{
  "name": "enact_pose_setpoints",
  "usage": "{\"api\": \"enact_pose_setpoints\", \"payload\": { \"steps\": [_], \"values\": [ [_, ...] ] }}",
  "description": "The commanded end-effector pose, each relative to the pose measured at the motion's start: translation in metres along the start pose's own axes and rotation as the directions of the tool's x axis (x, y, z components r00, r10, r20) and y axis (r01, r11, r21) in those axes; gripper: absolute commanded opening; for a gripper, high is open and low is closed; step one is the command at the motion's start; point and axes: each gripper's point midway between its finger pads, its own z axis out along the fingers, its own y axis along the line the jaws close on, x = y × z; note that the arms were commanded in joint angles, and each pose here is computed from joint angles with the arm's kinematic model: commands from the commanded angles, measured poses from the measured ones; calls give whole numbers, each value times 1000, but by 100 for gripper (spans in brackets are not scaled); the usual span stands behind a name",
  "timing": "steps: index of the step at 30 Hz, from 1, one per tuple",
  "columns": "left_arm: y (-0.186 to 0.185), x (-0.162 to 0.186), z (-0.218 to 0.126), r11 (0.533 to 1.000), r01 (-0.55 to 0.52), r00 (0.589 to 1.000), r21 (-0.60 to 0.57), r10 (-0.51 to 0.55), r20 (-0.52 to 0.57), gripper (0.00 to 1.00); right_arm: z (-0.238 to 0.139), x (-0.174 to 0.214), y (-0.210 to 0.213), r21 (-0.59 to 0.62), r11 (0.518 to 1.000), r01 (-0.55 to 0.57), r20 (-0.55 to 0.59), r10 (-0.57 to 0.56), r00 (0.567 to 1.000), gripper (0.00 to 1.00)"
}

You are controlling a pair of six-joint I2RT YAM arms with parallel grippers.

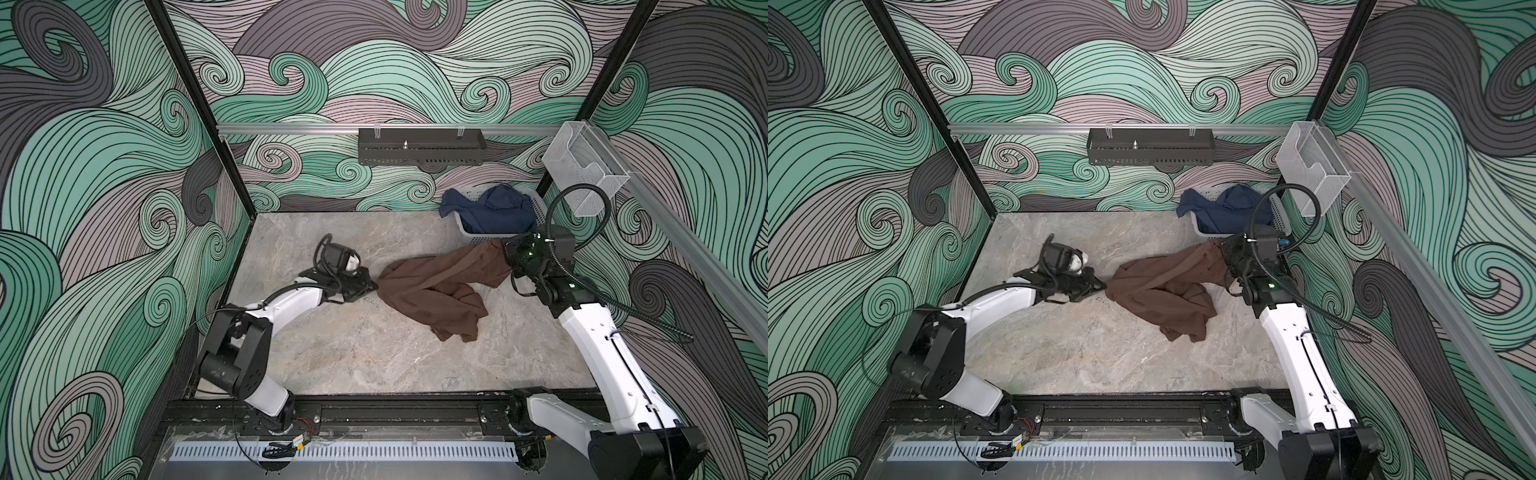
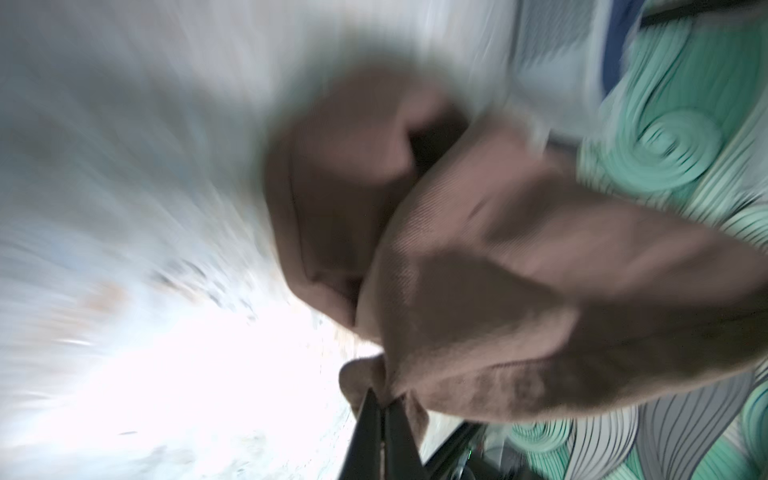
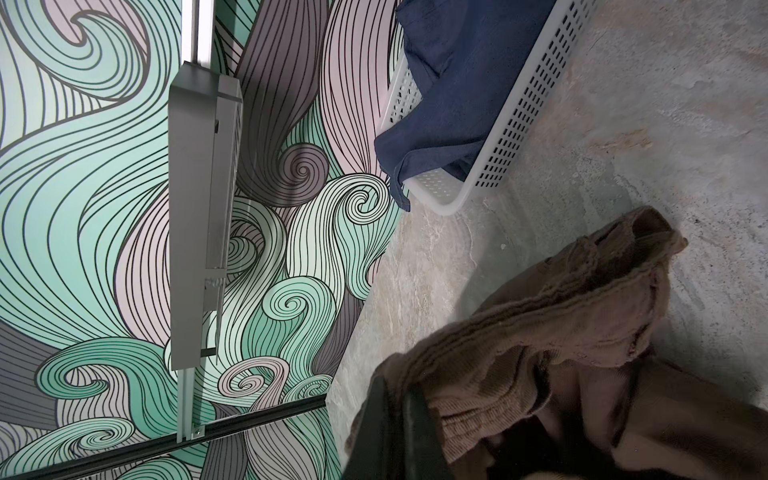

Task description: Fold and stack the trousers

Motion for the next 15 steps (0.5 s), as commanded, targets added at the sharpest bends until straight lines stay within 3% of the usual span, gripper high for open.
{"api": "enact_pose_setpoints", "payload": {
  "steps": [1,6,10,13,15],
  "values": [
    [6,-55,-80,987,-41,975,-155,73,210,0,-6,-6,22,-64,998,-14,-2,14,1000,0],
    [8,-121,-187,912,-25,894,-409,203,399,0,-2,22,45,-103,994,-21,-108,10,994,0],
    [-23,-160,-264,836,-10,780,-548,349,519,0,-10,45,97,-211,978,-3,-190,-38,981,0],
    [-35,-183,-288,803,21,716,-596,404,570,0,-25,40,128,-277,961,15,-182,-67,981,0],
    [-42,-189,-294,792,-4,695,-611,441,567,0,-35,24,129,-262,962,77,-113,-109,988,0]
  ]
}}
